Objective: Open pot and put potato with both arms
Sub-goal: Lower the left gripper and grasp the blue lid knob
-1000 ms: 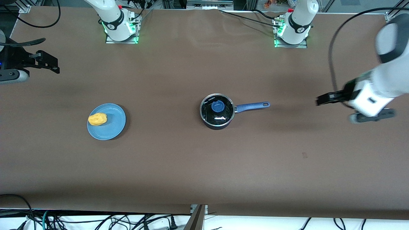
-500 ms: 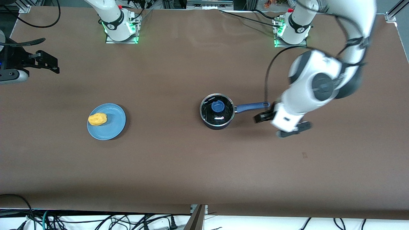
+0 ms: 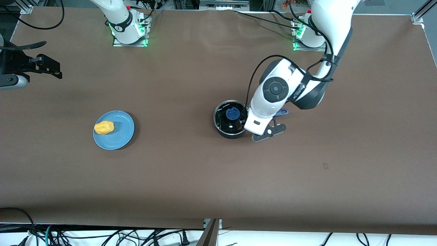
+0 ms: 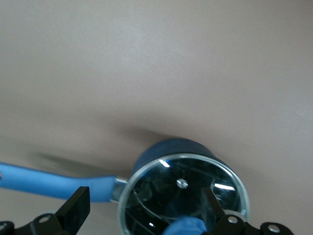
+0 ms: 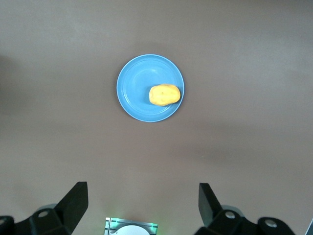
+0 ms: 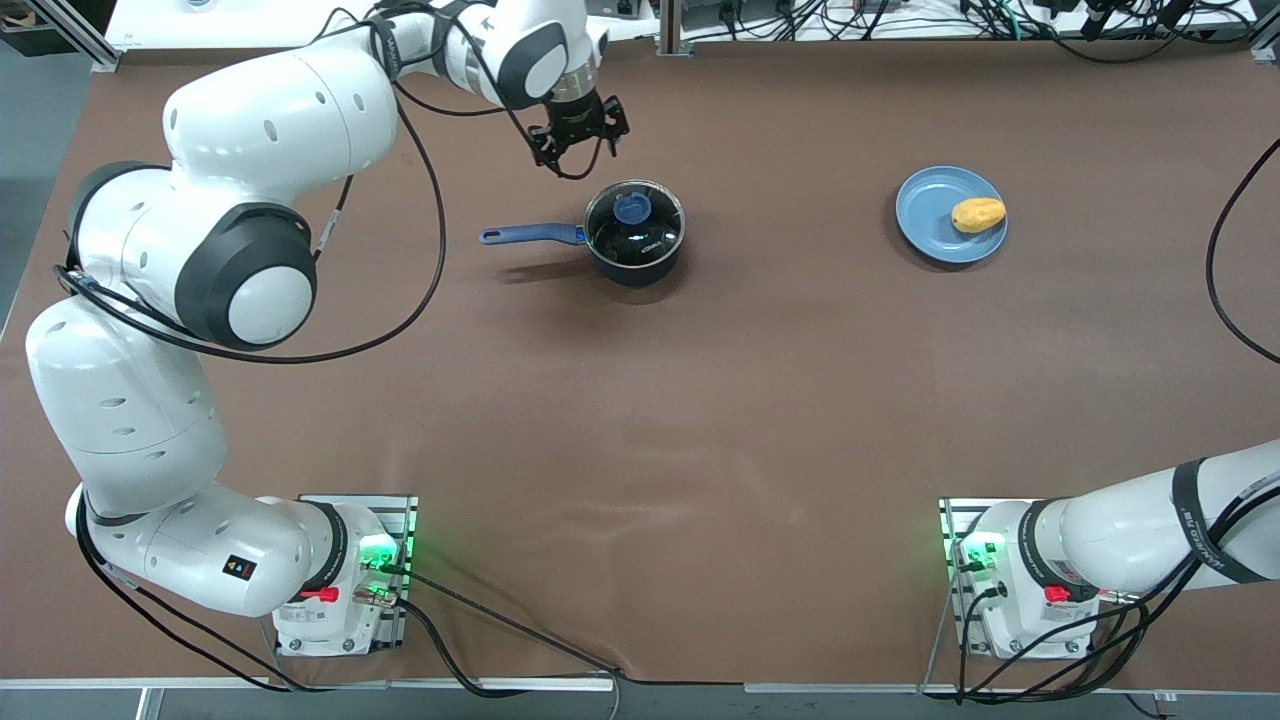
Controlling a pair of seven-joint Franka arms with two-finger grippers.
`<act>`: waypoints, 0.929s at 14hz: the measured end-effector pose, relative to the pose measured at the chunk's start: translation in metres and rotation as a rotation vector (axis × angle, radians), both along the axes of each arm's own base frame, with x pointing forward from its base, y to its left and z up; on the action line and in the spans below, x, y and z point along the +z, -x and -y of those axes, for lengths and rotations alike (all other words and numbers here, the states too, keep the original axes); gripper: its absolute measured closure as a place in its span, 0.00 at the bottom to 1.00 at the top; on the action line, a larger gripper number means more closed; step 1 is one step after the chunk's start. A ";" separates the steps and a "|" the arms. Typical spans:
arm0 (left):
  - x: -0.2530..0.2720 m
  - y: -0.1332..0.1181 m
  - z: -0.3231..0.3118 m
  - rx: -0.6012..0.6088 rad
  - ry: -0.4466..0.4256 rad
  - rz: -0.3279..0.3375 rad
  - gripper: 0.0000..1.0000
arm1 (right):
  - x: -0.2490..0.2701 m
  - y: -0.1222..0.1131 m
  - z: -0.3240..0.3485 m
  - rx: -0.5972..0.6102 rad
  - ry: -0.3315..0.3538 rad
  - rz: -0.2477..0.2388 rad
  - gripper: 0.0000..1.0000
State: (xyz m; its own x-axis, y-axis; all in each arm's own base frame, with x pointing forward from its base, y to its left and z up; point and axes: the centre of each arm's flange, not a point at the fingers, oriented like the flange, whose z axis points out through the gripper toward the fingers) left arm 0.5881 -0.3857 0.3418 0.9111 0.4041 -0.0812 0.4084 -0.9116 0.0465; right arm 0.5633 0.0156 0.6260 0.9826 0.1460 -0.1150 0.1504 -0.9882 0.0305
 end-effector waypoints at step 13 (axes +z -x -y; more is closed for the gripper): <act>-0.041 0.042 0.075 -0.097 -0.095 0.068 0.00 | -0.001 -0.003 0.027 -0.050 0.004 0.014 0.00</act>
